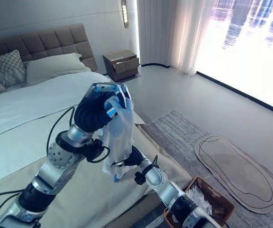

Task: Pick up clothes into the bucket

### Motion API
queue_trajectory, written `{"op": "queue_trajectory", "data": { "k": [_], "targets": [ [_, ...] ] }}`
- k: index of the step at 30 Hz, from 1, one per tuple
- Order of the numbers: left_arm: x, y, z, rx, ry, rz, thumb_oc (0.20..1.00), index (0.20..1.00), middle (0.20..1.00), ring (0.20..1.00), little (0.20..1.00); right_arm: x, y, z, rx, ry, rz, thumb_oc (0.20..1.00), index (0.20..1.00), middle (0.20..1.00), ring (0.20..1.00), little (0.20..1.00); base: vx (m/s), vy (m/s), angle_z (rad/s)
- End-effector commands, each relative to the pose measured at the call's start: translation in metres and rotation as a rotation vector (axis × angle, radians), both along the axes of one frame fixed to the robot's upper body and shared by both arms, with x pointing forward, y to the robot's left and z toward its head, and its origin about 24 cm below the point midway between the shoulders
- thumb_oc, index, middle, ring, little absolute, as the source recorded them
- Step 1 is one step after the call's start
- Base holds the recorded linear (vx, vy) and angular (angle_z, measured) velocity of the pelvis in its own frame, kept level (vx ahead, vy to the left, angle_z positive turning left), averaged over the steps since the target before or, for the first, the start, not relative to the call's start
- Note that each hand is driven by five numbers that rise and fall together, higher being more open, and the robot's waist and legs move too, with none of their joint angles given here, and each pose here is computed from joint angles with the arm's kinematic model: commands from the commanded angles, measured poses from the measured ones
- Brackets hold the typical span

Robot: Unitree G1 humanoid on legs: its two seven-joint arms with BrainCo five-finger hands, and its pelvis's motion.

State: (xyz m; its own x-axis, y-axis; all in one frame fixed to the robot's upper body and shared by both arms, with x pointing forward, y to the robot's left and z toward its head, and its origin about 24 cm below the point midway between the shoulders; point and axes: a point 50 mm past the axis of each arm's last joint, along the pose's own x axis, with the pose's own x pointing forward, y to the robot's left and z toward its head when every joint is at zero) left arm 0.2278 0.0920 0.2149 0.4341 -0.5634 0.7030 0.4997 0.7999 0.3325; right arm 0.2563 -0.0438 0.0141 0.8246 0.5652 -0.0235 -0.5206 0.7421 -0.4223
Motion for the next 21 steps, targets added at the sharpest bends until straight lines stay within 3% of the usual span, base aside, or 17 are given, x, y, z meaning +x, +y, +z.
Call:
{"op": "queue_trajectory", "data": {
  "k": [1, 9, 16, 17, 18, 19, 21],
  "targets": [
    [-0.017, -0.006, 0.045, -0.142, -0.193, -0.113, 0.2, 0.2, 0.2, 0.2, 0.2, 0.005, 0.014, 0.013, 0.062, 0.0, 0.043, 0.2, 0.2, 0.2, 0.2, 0.2, 0.0, 0.0, 0.0],
    [-0.009, 0.006, 0.038, -0.122, -0.174, -0.019, 0.2, 0.2, 0.2, 0.2, 0.2, -0.008, -0.031, 0.001, 0.134, 0.093, -0.046, 0.2, 0.2, 0.2, 0.2, 0.2, 0.0, 0.0, 0.0],
    [0.001, 0.04, 0.013, -0.096, -0.086, 0.196, 0.2, 0.2, 0.2, 0.2, 0.2, -0.011, -0.076, 0.009, 0.224, 0.068, -0.244, 0.2, 0.2, 0.2, 0.2, 0.2, 0.0, -0.001, -0.02],
    [0.004, 0.044, 0.004, -0.086, -0.047, 0.213, 0.2, 0.2, 0.2, 0.2, 0.2, -0.019, -0.082, -0.029, 0.415, 0.301, -0.372, 0.2, 0.2, 0.2, 0.2, 0.2, 0.01, 0.001, -0.08],
    [0.002, 0.045, -0.006, -0.135, -0.009, 0.212, 0.2, 0.2, 0.2, 0.2, 0.2, -0.002, -0.086, 0.021, 0.323, -0.035, -0.272, 0.2, 0.2, 0.2, 0.2, 0.2, 0.02, -0.019, -0.1],
    [0.004, 0.053, -0.014, -0.109, 0.025, 0.263, 0.2, 0.2, 0.2, 0.2, 0.2, -0.021, -0.102, -0.054, 0.333, 0.366, -0.513, 0.2, 0.2, 0.2, 0.2, 0.2, 0.01, -0.008, -0.08],
    [0.004, 0.076, -0.046, -0.028, 0.153, 0.41, 0.2, 0.2, 0.2, 0.2, 0.2, -0.033, -0.127, -0.025, 0.417, 0.263, -0.496, 0.2, 0.2, 0.2, 0.2, 0.2, -0.01, -0.008, -0.08]
  ]
}}
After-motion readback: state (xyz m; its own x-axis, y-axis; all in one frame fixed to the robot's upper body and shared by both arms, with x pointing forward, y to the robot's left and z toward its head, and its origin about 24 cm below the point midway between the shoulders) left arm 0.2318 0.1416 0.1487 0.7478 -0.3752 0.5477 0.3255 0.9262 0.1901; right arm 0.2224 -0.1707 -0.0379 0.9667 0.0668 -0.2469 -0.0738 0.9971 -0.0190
